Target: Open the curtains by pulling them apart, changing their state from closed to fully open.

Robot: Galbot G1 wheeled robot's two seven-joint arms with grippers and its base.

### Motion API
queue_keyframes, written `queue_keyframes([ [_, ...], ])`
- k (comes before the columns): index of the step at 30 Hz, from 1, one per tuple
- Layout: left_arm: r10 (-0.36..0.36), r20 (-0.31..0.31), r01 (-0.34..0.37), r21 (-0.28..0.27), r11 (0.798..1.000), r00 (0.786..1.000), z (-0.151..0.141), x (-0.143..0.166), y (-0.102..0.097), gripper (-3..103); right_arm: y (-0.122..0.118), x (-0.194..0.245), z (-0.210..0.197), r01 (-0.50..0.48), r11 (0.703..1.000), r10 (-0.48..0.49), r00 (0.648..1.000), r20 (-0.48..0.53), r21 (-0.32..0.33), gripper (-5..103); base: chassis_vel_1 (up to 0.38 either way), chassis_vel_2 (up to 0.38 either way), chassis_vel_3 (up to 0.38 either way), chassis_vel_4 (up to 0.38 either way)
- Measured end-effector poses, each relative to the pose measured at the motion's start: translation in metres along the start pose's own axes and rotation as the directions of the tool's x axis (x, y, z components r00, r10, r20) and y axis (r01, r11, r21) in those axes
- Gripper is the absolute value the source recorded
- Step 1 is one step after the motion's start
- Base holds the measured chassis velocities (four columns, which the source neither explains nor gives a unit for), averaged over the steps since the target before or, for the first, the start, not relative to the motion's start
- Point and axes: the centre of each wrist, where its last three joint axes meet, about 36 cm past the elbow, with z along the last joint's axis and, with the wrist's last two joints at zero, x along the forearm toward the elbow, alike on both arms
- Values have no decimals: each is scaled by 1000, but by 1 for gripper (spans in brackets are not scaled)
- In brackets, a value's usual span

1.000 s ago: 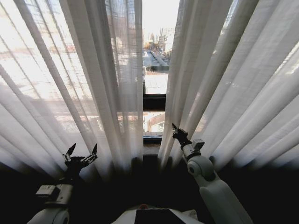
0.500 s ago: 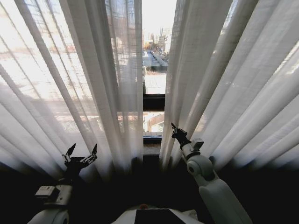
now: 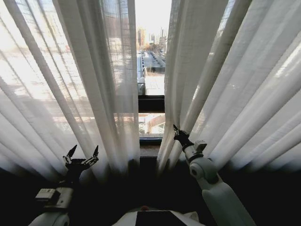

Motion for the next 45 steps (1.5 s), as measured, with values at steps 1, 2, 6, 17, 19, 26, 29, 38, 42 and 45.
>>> queue_keyframes([
  [1, 1, 1, -1, -1, 1000, 1000, 0, 0, 0, 100, 1, 0, 0, 0, 1000, 0, 1000, 1, -1, 0, -244, -190, 256, 250],
  [2, 4, 1, -4, -1, 1000, 1000, 0, -1, -1, 100, 1, 1, 0, 1, 1000, -1, 1000, 0, -3, 0, -259, -254, 257, 259],
  [6, 6, 1, -6, 1, 1000, 1000, 0, -1, -2, 100, 1, 2, 0, 0, 1000, 0, 1000, -1, -3, 0, -275, -294, 273, 283],
  [17, 3, 5, -3, 2, 1000, 1000, 4, 0, -1, 100, 1, 6, -2, -4, 1000, 4, 1000, 4, 0, 0, -330, -340, 341, 346],
  [19, 5, 5, -5, 2, 1000, 1000, 4, -1, -1, 100, 0, 7, -1, -8, 1000, 8, 1000, 2, 0, 0, -346, -384, 319, 386],
  [26, 4, 4, -4, 1, 1000, 1000, 6, -1, 1, 100, 0, 6, 0, -12, 1000, 12, 1000, -1, -2, 0, -351, -349, 365, 356],
  [29, 3, 7, -3, 2, 1000, 1000, 7, -1, 1, 100, 0, 6, 1, -13, 1000, 13, 1000, -2, -1, 0, -341, -328, 337, 354],
  [38, 0, 6, 0, 4, 1000, 1000, 10, 0, 1, 100, -1, 4, 2, -15, 1000, 15, 1000, -3, 0, 0, -358, -352, 354, 355],
  [42, 0, 6, 0, 5, 1000, 1000, 11, -1, 2, 100, -2, 4, 2, -17, 1000, 17, 1000, -4, -1, 0, -332, -356, 311, 352],
  [45, 0, 6, 0, 5, 1000, 1000, 11, -1, 2, 100, -2, 3, 3, -19, 1000, 19, 1000, -4, -1, 0, -384, -354, 360, 362],
])
